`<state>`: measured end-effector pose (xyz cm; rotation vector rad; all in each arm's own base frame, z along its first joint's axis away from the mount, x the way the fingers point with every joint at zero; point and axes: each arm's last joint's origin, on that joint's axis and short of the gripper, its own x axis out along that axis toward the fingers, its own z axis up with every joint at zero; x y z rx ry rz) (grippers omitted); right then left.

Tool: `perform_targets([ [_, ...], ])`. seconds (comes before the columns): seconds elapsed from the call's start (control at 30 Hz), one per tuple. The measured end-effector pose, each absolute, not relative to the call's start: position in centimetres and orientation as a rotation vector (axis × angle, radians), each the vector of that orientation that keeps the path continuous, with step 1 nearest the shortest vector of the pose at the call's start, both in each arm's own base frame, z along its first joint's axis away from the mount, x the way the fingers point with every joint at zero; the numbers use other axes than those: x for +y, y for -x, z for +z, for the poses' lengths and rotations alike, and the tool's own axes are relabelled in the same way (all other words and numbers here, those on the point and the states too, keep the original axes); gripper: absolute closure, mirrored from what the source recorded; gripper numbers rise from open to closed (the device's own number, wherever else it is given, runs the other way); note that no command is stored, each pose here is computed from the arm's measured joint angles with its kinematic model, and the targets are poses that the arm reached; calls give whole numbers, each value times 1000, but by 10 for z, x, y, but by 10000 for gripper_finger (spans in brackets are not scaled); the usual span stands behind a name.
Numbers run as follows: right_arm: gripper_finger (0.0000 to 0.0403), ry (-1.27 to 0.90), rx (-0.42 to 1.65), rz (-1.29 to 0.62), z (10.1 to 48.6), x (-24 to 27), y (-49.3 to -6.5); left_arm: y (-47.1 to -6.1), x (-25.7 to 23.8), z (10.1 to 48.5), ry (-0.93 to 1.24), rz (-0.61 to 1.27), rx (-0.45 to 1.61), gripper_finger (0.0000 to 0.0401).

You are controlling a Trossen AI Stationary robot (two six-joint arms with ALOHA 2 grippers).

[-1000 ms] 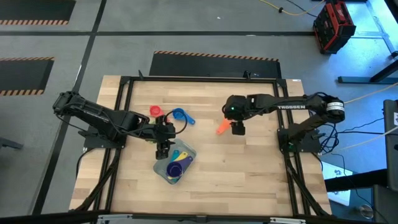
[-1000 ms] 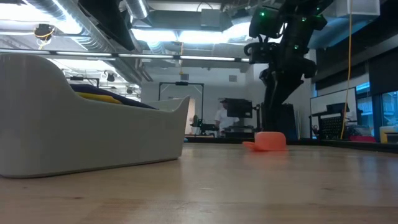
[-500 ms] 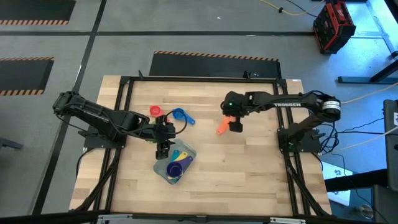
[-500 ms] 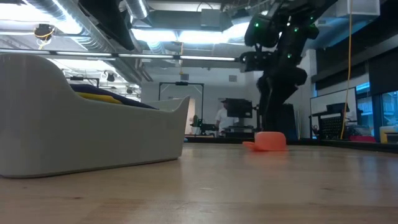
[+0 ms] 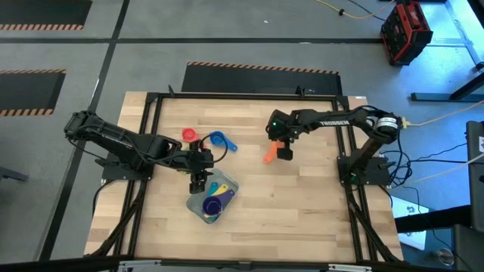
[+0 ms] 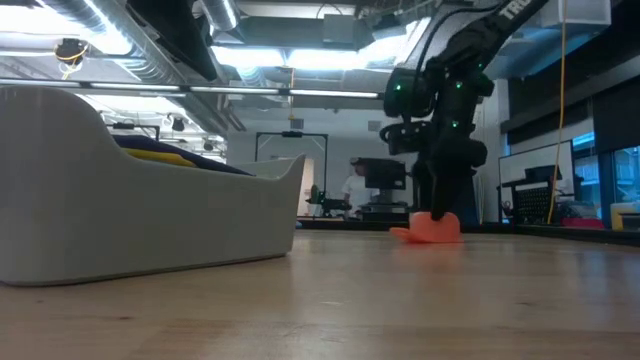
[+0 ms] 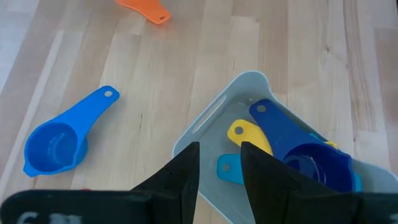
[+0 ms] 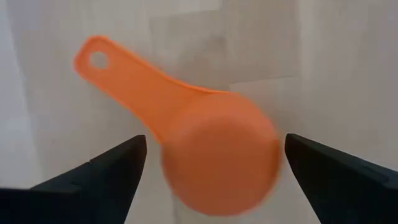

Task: Nest measuring cups in basket
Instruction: Stack the orange measuring cup into the purple measuring cup in the grey bin

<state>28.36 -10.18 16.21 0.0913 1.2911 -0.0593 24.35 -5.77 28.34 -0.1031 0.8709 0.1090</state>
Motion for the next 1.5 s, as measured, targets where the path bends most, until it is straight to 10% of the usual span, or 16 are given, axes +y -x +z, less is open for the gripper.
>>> perform_targets([
  [1.03, 86, -224, 1329, -82, 140, -106, -290, -242, -63, 283, 155, -13, 904, 291],
  [1.5, 79, -637, 1048, 251, 183, -103, -323, -245, -64, 285, 124, -10, 868, 291],
])
